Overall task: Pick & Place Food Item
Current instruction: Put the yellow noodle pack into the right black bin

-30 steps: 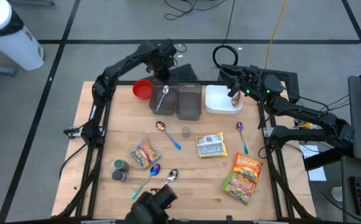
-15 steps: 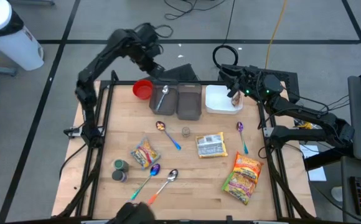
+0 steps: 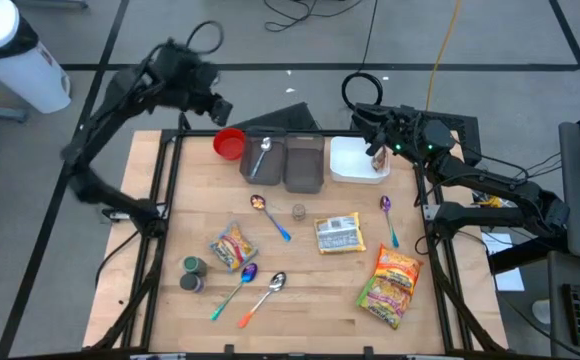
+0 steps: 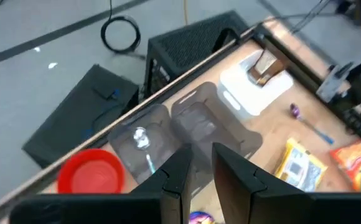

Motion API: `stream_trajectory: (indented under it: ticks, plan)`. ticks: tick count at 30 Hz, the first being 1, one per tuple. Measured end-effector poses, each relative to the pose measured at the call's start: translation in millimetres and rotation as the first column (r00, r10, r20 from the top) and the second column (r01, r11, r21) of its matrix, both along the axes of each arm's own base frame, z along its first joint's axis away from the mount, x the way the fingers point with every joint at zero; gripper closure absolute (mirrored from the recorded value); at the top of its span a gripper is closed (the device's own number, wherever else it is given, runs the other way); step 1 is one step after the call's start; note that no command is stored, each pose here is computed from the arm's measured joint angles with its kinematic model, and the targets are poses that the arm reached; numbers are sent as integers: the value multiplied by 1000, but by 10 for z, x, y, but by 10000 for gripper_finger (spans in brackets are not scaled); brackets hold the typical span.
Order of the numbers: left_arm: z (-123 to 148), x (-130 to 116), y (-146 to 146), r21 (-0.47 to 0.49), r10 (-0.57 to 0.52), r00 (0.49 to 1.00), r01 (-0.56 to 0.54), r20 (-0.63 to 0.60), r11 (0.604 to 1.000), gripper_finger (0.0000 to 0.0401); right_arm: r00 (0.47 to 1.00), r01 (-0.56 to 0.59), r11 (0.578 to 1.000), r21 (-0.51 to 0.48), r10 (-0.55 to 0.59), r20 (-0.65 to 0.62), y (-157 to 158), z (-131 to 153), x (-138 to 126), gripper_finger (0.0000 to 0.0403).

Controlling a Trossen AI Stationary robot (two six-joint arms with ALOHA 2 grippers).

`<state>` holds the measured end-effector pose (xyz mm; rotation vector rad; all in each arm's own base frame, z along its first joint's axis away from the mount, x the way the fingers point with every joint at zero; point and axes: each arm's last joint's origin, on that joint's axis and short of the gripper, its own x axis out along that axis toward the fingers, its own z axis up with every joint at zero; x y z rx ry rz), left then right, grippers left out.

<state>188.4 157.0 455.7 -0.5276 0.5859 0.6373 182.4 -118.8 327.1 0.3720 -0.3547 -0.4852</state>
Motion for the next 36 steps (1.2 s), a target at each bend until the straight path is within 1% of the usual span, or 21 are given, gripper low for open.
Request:
stream_trajectory:
  ticks: [3, 6, 12, 15, 16, 21, 23, 25, 27, 32, 33, 36]
  plan:
    - [-247, -164, -162, -30, 32, 995, -29, 94, 999, 334, 1000, -3, 1000, 19, 3, -15, -3, -21, 4, 236]
    - [-522, -277, -325, -50, 53, 975, -43, 214, 998, 334, 999, -3, 999, 35, 4, -39, -6, -49, 9, 236]
    - [-993, -441, -667, -79, 31, 899, 4, 437, 997, 334, 998, -3, 998, 58, 7, -62, -8, -79, 14, 236]
    - [-1209, -469, -799, -132, 31, 862, 42, 505, 990, 334, 999, -8, 997, 80, 12, -51, -8, -81, 14, 236]
    - [-1282, -470, -837, -158, 33, 860, 56, 510, 986, 334, 999, -10, 996, 87, 14, -47, -9, -82, 14, 236]
    - [-1674, -365, -968, -300, 57, 861, 113, 505, 947, 334, 999, -16, 992, 121, 21, -39, -9, -93, 16, 236]
    - [-1798, -290, -996, -328, 61, 844, 139, 533, 934, 334, 999, -19, 990, 141, 24, -36, -10, -100, 17, 236]
    - [-1901, -203, -1011, -341, 60, 816, 173, 576, 924, 334, 999, -25, 988, 153, 31, -37, -9, -107, 18, 236]
    - [-1990, -123, -1021, -359, 58, 791, 209, 609, 910, 334, 997, -52, 987, 150, 58, -40, -2, -109, 22, 236]
    - [-2033, 45, -1044, -352, 28, 743, 283, 669, 893, 334, 989, -129, 981, 148, 137, -47, 21, -112, 35, 236]
    - [-2024, 79, -1051, -348, 24, 727, 300, 687, 888, 334, 987, -146, 978, 150, 155, -50, 28, -116, 39, 236]
    - [-1959, 179, -1056, -324, 13, 644, 367, 765, 872, 326, 982, -159, 972, 172, 173, -73, 53, -146, 58, 236]
